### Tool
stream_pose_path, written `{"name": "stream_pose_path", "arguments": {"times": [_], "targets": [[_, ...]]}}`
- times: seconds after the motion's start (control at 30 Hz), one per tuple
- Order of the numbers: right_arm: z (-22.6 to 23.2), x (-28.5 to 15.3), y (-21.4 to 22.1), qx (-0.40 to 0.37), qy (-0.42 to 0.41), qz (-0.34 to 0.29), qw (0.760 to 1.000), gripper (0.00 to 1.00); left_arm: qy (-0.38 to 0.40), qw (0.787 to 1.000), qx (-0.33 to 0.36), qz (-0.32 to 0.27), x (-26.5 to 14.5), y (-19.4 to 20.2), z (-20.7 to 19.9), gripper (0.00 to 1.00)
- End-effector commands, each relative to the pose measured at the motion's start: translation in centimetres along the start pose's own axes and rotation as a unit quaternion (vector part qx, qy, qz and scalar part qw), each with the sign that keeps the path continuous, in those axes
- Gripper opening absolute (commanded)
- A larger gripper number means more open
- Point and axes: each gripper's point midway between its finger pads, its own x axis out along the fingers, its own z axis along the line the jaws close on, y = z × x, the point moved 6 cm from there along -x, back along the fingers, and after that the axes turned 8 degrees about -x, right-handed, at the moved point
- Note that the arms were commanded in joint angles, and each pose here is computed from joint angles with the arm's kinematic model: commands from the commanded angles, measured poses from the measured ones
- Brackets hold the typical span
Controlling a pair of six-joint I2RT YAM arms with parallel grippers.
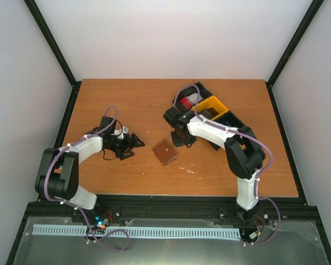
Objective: Put the credit cards into the card holder
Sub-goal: Turn over the card holder at the center of the board, then close the card holder at the center of the board.
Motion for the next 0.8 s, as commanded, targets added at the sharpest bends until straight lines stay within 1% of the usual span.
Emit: {"name": "stream_pose_path", "arguments": {"times": [0.0,0.07,0.2,0.37,0.47,0.53,0.63,0.77], "targets": [[0.7,2.4,2.3,-0.037,0.021,0.056,0.998,0.4,0.003,1.0,0.027,0.0,0.5,-0.9,-1.0,0.83],[2.2,2.5,2.7,-0.058,-0.011,0.065,0.996,0.4,0.002,0.999,0.033,0.014,1.0,-0.8,-0.9,0.83],[5.7,1.8,3.0,-0.091,-0.126,0.057,0.986,0.4,0.001,0.999,0.044,0.027,1.5,-0.9,-1.0,0.83],[8.0,1.2,2.3,-0.112,-0.202,0.03,0.973,0.43,-0.009,0.998,0.053,0.037,2.1,-1.4,-0.9,0.83],[8.4,1.6,1.8,-0.107,-0.209,0.02,0.972,0.44,-0.015,0.997,0.058,0.044,2.4,-1.7,-0.7,0.81],[8.2,2.1,1.7,-0.104,-0.193,0.015,0.976,0.44,-0.019,0.997,0.059,0.048,2.6,-1.7,-0.6,0.8],[8.4,2.6,2.4,-0.124,-0.175,0.011,0.977,0.44,-0.027,0.997,0.054,0.054,2.9,-1.6,-0.2,0.79],[9.4,2.3,3.3,-0.167,-0.176,-0.003,0.97,0.46,-0.045,0.996,0.031,0.072,3.4,-1.0,0.9,0.72]]}}
